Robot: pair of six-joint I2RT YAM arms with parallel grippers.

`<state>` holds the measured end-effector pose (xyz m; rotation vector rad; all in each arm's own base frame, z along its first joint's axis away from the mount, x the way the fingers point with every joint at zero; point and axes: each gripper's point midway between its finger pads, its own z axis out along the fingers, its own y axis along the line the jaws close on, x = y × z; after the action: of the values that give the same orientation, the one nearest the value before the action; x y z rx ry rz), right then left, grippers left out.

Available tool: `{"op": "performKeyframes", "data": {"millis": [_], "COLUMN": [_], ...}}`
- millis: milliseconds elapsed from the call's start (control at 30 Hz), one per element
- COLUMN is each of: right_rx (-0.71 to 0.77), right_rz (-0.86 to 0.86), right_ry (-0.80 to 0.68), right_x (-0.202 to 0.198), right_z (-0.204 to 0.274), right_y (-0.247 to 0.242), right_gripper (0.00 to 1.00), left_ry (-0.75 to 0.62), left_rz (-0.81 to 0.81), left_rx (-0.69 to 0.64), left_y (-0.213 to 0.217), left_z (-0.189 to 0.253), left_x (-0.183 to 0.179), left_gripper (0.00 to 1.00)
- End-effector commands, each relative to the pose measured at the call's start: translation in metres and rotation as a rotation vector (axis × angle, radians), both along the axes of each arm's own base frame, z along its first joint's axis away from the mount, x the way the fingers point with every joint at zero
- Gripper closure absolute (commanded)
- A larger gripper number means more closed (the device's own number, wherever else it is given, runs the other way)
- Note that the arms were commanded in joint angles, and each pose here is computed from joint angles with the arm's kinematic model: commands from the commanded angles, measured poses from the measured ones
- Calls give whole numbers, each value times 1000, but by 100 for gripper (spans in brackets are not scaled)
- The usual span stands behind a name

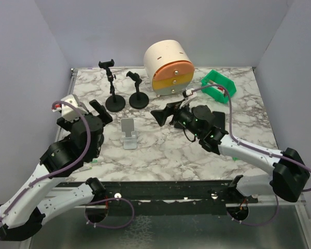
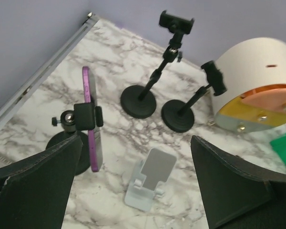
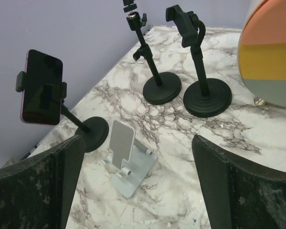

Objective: Remove the phone from the phone stand
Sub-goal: Pick up the phone stand at the center of the board.

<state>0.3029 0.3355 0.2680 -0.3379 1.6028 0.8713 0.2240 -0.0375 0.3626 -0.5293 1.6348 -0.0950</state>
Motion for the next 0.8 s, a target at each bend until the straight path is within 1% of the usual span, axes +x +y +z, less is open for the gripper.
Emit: {"op": "performKeyframes", "data": {"millis": [0,100,267,367,467,567,700,767], "right_rx": [2,7,20,23,29,30,30,31], "right_rz": [19,17,29,40,45,44,39,39], "right_ry": [63,71,78,82,76,61,51,50], "right_x": [-22,-29,-39,-43,-47,-49,-51,-52], "right_z": [-1,3,8,11,15,19,21,21], "right_y": [-16,-24,-30,-32,-35,-38,-42,-43], "right_gripper": [1,2,2,2,2,2,2,2], "left_ry": [113,146,197,247,330,361,379,392], "left_rz": [129,174,222,241,271,286,276,269], "left_rx": [79,138,140,144,97,47,8,-1], "left_y": [27,27,25,34,54,67,69,68], "left_z": [-38,-51,-60,-67,-81,-87,-96,-101], "left_x": [-14,-9,9,25,37,41,48,55], "left_gripper": [4,4,3,4,4,4,4,6]}}
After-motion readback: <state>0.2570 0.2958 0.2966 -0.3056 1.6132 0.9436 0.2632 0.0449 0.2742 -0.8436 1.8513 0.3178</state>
